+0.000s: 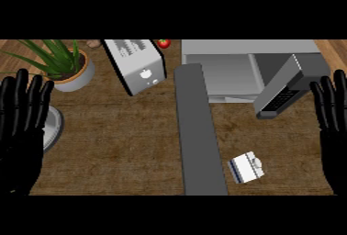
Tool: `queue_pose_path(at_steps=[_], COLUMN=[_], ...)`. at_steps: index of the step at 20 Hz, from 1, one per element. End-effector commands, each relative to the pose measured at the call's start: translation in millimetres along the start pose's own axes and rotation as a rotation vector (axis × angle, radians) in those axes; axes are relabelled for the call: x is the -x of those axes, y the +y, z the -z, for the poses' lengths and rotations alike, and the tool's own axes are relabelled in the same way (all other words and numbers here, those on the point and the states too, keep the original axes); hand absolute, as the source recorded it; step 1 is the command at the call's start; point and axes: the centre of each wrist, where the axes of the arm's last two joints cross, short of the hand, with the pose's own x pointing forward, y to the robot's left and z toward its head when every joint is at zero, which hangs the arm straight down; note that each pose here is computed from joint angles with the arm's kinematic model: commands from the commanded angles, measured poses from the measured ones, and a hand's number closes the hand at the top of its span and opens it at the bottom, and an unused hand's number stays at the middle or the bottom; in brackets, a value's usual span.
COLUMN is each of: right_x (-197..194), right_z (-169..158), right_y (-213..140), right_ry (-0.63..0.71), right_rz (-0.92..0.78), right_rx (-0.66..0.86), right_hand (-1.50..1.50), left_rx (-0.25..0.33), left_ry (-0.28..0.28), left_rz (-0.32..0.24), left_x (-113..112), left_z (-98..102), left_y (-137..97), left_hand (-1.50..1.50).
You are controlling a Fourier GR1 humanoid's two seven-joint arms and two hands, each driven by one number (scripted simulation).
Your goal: Pick up the milk, place it into the microwave and close the microwave
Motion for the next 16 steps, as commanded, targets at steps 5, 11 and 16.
queue_pose_path(at_steps=[5,11,16], right_x=[-36,-24,-21], right_z=[-59,-91,-121], right_y=[0,-16,-15], right_ry=[0.007,0.151,0.196], right_rz=[0.068,0.147,0.136], right_rx=[-0.136,-0.235,-0.234], right_hand=[-1.5,-1.5,-1.5], left_rx=[-0.005,-0.158,-0.154], left_ry=[0.09,0.2,0.208], left_rz=[0.009,-0.221,-0.226], left_x=[25,29,47], left_z=[-9,-52,-81], left_y=[-5,-14,-22], left_hand=[-1.5,-1.5,-1.5])
